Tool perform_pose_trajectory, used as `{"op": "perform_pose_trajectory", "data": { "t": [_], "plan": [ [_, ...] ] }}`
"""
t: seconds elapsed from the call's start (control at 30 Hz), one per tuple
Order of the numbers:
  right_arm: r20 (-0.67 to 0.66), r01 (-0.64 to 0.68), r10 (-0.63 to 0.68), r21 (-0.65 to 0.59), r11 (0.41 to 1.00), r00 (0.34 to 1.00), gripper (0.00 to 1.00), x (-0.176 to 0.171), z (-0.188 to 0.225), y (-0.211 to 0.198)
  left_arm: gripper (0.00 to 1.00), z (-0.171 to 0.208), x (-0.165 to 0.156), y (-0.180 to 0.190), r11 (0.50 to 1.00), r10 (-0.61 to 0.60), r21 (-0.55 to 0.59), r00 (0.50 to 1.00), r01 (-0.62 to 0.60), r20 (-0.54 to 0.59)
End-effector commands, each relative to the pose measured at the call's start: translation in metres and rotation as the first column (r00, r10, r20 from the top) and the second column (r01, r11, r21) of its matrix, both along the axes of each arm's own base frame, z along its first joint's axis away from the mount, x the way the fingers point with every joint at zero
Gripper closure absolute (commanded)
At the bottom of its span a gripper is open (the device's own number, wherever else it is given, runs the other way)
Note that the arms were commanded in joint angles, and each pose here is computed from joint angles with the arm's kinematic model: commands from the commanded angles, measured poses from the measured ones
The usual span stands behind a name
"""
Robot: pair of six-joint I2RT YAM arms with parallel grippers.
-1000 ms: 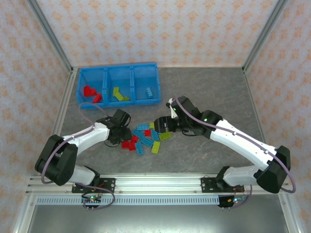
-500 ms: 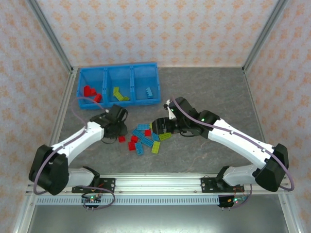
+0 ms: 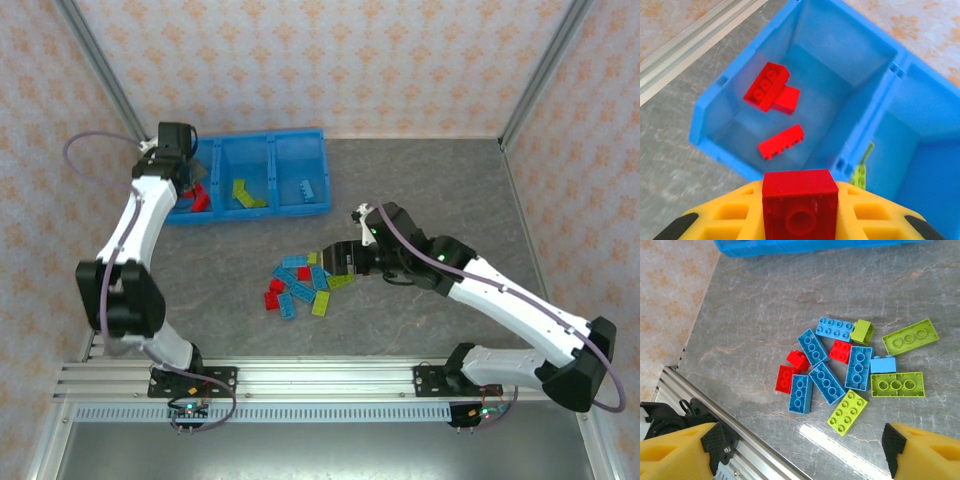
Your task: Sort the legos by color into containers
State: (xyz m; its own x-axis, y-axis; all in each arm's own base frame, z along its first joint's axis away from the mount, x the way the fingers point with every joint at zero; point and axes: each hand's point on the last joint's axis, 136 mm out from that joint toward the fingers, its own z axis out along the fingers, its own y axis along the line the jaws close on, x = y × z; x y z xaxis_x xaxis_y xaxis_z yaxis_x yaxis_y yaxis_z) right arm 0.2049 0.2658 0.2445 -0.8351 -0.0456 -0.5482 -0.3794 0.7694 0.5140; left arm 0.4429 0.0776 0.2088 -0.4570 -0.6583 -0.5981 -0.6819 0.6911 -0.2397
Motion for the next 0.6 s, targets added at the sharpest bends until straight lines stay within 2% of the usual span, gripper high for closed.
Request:
{"op": "perform_pose_trajectory", "data": {
  "t": [0.0,0.1,0.3,0.43,0.57],
  "plan": [
    [0.015,0.053,-0.052,-0.026,0.998,0.999,0.16,-0.005,-0.002,-0.018,0.76,-0.013,0.022,0.013,0.997,0.041,-0.063,0.998,-0.043,-0.039],
    [0.021,0.088,-0.087,-0.032,0.996,0.996,0.15,-0.007,-0.004,-0.030,0.71,-0.031,0.046,0.025,0.996,0.039,-0.077,0.994,-0.047,-0.104],
    [0.020,0.132,-0.131,-0.042,0.990,0.991,0.15,-0.010,-0.008,-0.043,0.48,-0.009,0.067,0.035,0.997,0.029,-0.067,0.996,-0.035,-0.090],
    [0.032,0.159,-0.157,-0.047,0.986,0.987,0.15,-0.004,-0.018,-0.043,0.48,0.009,0.046,0.003,0.992,-0.028,-0.128,0.998,0.022,-0.049],
    [0.062,0.215,-0.209,-0.097,0.972,0.976,0.15,0.012,-0.033,-0.044,0.50,0.031,-0.003,-0.064,0.976,-0.169,-0.121,0.982,0.179,0.086]
  ]
}}
